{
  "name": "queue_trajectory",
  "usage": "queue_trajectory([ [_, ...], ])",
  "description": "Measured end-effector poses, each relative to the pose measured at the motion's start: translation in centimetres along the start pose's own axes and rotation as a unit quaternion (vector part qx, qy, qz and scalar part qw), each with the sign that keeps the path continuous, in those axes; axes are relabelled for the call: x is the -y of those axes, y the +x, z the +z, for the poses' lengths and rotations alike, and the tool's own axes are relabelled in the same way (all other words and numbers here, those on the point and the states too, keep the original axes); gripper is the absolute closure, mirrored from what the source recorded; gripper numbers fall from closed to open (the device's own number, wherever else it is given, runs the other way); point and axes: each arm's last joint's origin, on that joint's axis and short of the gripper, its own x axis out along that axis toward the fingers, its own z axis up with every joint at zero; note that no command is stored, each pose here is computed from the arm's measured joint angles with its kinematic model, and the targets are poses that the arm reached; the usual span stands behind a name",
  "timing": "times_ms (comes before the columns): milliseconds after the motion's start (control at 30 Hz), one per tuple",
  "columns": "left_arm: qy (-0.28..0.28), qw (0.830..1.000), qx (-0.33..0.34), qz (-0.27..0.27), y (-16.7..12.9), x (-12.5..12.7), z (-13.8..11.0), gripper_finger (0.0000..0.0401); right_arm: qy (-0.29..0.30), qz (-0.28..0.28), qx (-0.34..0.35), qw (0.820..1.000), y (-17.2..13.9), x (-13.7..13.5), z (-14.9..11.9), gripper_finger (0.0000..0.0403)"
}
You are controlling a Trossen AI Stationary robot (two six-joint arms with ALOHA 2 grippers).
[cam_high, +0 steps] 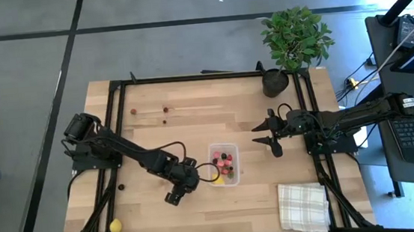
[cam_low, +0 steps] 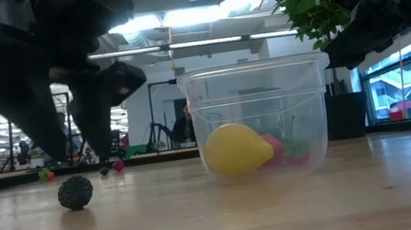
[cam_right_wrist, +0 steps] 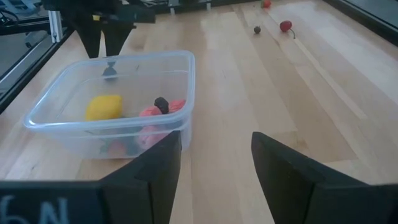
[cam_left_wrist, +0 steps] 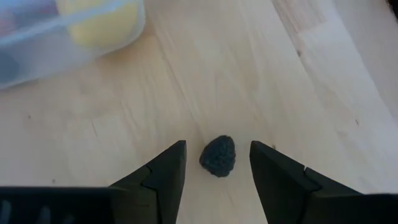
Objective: Pick and placing Produce into tupperware
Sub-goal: Put the blackberry into the transparent bin
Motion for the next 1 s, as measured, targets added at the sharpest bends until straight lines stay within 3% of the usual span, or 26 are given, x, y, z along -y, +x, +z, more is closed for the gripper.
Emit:
queue_trajectory([
  [1000,0.004,0.999,0.047,-0.013,2.1,0.0,-2.6,0.0230,0.000,0.000,-0.001,1.000,0.0,0.0,0.0,0.0205],
])
